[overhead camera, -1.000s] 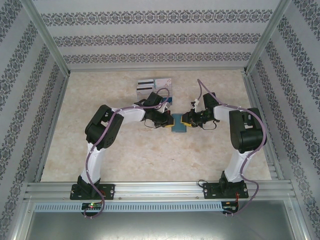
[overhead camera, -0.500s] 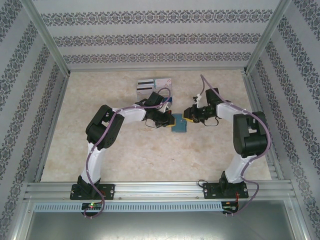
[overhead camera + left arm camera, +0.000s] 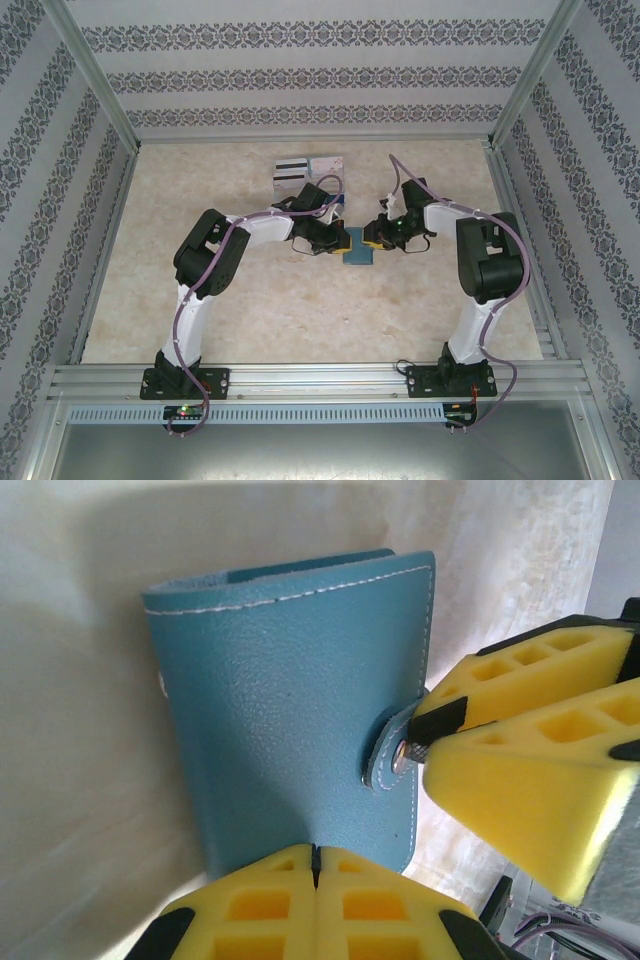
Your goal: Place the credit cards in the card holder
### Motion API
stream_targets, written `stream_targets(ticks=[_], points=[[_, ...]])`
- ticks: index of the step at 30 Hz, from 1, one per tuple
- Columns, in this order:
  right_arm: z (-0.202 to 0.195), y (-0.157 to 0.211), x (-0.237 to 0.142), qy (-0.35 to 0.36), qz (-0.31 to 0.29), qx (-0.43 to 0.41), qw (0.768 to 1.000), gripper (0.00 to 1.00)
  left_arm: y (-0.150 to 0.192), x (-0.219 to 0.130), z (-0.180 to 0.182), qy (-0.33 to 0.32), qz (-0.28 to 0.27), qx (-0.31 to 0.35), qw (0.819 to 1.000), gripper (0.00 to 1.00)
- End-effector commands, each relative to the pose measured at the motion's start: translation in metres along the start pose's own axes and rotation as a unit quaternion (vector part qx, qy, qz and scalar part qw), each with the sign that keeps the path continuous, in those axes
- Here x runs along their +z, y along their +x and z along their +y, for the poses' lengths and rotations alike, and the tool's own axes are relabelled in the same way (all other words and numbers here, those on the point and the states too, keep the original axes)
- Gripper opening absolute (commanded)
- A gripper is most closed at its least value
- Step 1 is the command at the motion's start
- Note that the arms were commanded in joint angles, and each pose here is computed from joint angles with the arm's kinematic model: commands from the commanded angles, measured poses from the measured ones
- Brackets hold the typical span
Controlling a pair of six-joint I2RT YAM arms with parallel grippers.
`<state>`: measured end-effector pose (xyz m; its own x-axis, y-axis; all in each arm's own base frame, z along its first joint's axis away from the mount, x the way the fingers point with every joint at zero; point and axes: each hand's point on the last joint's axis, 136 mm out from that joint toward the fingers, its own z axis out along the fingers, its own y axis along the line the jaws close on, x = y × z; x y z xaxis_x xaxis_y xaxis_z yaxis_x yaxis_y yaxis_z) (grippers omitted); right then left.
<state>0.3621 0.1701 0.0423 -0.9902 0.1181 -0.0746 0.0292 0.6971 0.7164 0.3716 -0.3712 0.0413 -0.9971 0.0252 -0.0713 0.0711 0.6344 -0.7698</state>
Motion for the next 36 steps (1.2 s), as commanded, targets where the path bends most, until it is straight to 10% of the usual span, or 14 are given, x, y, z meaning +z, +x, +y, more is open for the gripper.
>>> stream_targets(ticks=[1,36], points=[[0.008,0.0,0.007,-0.008,0.009,-0.012,1.0,0.25,0.005,0.014,0.008,-0.008,0.01,0.0,1.0,0.0],[0.012,0.032,0.006,-0.024,0.062,-0.002,0.998,0.24,0.001,0.017,0.005,-0.009,0.01,0.005,1.0,0.0]])
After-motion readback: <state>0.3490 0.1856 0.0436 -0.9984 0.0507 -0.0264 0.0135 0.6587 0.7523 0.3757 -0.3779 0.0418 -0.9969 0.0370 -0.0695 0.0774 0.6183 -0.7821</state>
